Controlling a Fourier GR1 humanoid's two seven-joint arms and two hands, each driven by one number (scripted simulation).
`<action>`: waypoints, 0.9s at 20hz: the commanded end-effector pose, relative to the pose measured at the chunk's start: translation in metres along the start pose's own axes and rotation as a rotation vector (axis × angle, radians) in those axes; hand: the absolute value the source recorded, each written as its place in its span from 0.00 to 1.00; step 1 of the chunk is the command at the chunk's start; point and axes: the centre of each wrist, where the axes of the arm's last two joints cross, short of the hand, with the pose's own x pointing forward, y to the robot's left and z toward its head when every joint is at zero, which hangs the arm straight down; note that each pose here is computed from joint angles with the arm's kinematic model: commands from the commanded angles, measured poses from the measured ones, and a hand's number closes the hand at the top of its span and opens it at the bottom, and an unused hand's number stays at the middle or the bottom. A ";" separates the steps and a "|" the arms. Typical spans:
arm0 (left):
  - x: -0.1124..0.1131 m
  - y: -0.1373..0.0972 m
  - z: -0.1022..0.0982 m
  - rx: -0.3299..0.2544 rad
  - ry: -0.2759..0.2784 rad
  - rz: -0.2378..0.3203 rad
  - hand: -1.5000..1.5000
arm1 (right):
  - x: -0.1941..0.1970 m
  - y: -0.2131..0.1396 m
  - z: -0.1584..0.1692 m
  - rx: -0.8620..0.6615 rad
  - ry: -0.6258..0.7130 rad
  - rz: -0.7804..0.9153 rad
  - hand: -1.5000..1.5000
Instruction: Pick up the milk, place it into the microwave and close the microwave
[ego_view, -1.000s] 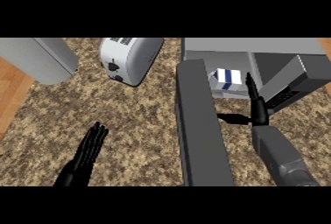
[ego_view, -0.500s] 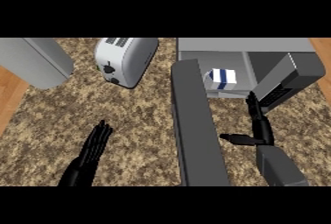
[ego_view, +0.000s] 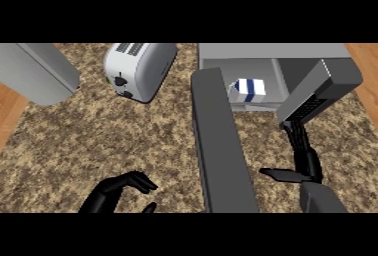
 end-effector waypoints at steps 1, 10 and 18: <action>-0.004 0.009 0.009 -0.059 0.049 -0.050 1.00 | -0.006 -0.001 0.028 0.037 -0.099 -0.121 0.00; -0.032 -0.032 -0.023 -0.334 0.118 -0.215 1.00 | 0.020 -0.036 0.048 0.057 -0.122 -0.105 0.00; -0.052 -0.092 -0.056 -0.427 0.124 -0.172 1.00 | 0.082 -0.065 0.056 0.053 -0.158 -0.079 0.00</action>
